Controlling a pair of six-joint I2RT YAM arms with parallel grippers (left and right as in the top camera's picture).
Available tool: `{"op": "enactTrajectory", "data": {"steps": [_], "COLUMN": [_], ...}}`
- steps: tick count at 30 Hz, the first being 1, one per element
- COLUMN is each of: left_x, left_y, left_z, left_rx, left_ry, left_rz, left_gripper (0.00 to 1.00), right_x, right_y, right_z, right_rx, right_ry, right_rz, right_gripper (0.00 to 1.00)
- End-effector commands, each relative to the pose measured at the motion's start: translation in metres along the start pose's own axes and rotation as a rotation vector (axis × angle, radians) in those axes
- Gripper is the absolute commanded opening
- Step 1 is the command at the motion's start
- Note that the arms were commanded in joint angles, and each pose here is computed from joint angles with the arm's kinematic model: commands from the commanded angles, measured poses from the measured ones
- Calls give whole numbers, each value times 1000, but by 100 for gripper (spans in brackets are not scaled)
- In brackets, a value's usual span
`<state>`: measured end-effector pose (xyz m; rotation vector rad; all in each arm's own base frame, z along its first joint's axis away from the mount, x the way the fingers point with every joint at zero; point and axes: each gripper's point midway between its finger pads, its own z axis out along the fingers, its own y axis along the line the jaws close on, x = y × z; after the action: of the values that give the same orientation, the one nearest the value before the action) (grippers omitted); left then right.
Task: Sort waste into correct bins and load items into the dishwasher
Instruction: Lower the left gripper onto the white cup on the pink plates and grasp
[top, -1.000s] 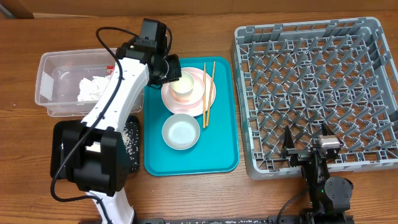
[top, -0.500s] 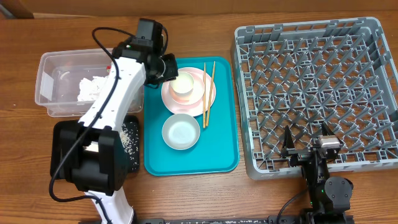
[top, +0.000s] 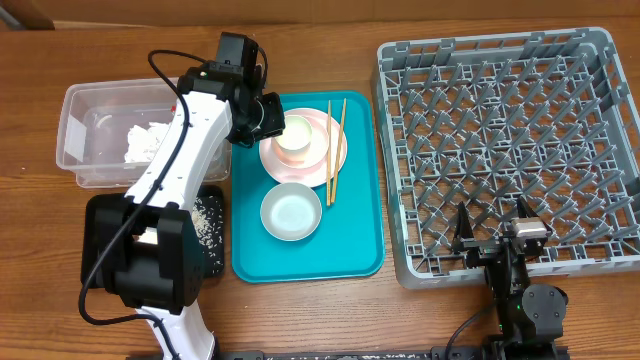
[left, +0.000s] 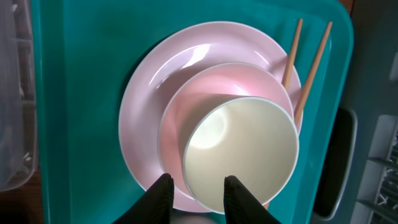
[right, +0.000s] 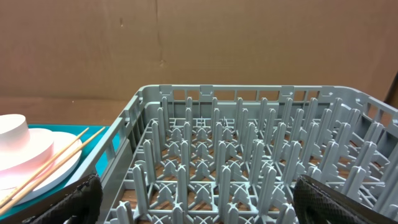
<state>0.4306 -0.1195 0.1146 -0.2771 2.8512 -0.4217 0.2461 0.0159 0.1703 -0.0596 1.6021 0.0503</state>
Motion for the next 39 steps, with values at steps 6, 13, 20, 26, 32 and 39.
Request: {"op": "enactTrajectory", "data": {"steps": [6, 13, 20, 26, 32, 39], "left_x": [5, 11, 13, 8, 8, 3], "left_y": [-3, -11, -4, -2, 0, 1], "left_z": [-2, 7, 11, 12, 17, 32], "left_rx": [-22, -23, -66, -78, -87, -85], "left_ry": [-4, 16, 19, 0, 3, 1], "left_rz": [4, 24, 25, 28, 27, 27], "left_gripper": [31, 34, 34, 36, 36, 35], "right_x": [3, 3, 3, 3, 3, 3], "right_y": [0, 0, 0, 0, 0, 0], "right_z": [0, 0, 0, 0, 0, 0], "right_rx": [-2, -2, -2, -2, -2, -2], "right_ry": [2, 2, 2, 2, 2, 2], "right_rz": [0, 0, 0, 0, 0, 0], "right_gripper": [100, 100, 100, 100, 100, 100]}}
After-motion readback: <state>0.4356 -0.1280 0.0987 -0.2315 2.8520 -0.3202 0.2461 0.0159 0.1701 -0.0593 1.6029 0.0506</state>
